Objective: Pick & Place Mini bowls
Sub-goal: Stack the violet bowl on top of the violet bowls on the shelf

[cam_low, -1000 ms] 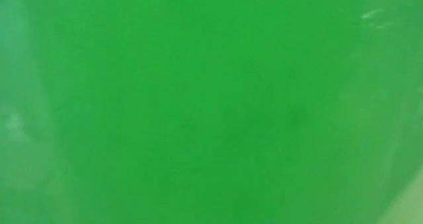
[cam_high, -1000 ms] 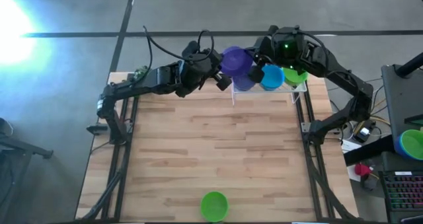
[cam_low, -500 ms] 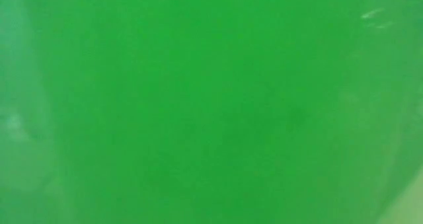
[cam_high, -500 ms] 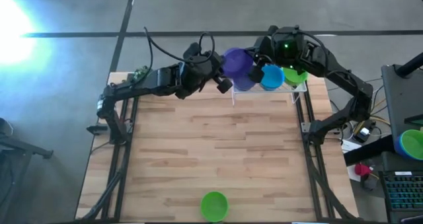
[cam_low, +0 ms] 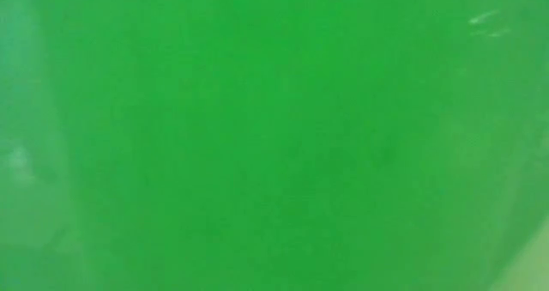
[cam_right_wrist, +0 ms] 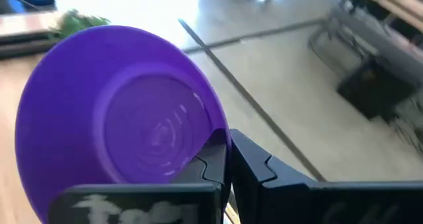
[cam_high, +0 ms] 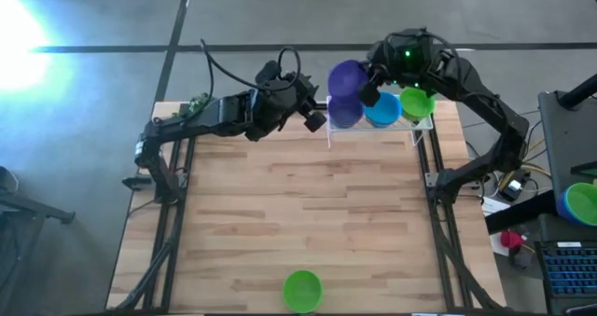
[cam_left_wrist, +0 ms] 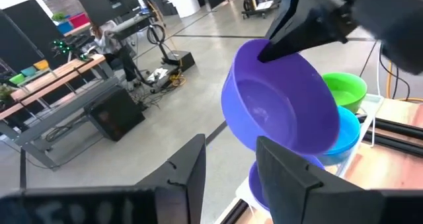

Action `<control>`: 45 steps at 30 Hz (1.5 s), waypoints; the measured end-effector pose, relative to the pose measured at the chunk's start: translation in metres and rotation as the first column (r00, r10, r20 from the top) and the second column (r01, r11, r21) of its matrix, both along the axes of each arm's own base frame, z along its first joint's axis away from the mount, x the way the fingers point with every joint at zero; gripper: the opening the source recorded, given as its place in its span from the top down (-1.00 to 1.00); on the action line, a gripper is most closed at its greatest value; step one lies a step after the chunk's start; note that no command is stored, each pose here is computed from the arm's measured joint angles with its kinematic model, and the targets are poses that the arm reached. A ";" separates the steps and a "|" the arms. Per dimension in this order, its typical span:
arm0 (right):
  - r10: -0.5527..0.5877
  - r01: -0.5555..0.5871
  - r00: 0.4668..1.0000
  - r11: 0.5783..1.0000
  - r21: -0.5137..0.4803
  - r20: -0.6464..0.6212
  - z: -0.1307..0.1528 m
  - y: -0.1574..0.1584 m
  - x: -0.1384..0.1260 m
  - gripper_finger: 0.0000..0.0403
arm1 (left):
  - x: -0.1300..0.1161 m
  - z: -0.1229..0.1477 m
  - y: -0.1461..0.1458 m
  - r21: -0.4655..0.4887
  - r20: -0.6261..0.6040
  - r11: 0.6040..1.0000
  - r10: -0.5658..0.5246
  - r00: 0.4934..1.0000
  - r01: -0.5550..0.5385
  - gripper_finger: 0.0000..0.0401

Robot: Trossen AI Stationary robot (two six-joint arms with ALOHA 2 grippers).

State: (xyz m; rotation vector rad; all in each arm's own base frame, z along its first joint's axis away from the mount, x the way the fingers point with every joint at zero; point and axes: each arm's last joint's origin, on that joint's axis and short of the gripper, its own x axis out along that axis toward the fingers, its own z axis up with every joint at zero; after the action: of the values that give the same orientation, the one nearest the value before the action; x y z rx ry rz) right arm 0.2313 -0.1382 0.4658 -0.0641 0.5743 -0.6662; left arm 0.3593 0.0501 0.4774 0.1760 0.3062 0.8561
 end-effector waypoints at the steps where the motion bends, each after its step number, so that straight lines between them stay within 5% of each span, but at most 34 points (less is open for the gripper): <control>1: -0.018 0.018 1.000 1.000 0.011 -0.008 -0.001 -0.003 -0.003 0.96 | 0.000 0.000 0.000 0.000 0.000 1.000 -0.001 1.000 0.001 0.36; 10: -0.031 0.048 0.997 0.964 0.261 -0.071 -0.030 -0.042 -0.010 0.96 | 0.000 -0.002 -0.004 -0.007 -0.016 1.000 -0.016 1.000 0.016 0.36; 20: 0.003 0.093 0.973 0.909 0.406 -0.230 -0.077 -0.078 0.010 0.96 | 0.000 -0.002 -0.005 -0.009 -0.015 1.000 -0.022 1.000 0.022 0.36; 36: -0.002 0.147 0.955 0.871 0.469 -0.296 -0.096 -0.085 0.019 0.93 | 0.000 -0.002 -0.005 -0.009 -0.014 1.000 -0.022 1.000 0.022 0.36; 45: 0.007 0.148 0.951 0.868 0.474 -0.309 -0.096 -0.084 0.018 0.53 | 0.000 -0.002 -0.005 -0.009 -0.015 1.000 -0.022 1.000 0.022 0.36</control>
State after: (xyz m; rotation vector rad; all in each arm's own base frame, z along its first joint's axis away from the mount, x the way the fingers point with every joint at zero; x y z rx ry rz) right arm 0.2489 -0.2221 0.3694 0.3441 1.0354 -0.5665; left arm 0.3597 0.0456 0.4755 0.1771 0.3212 0.8320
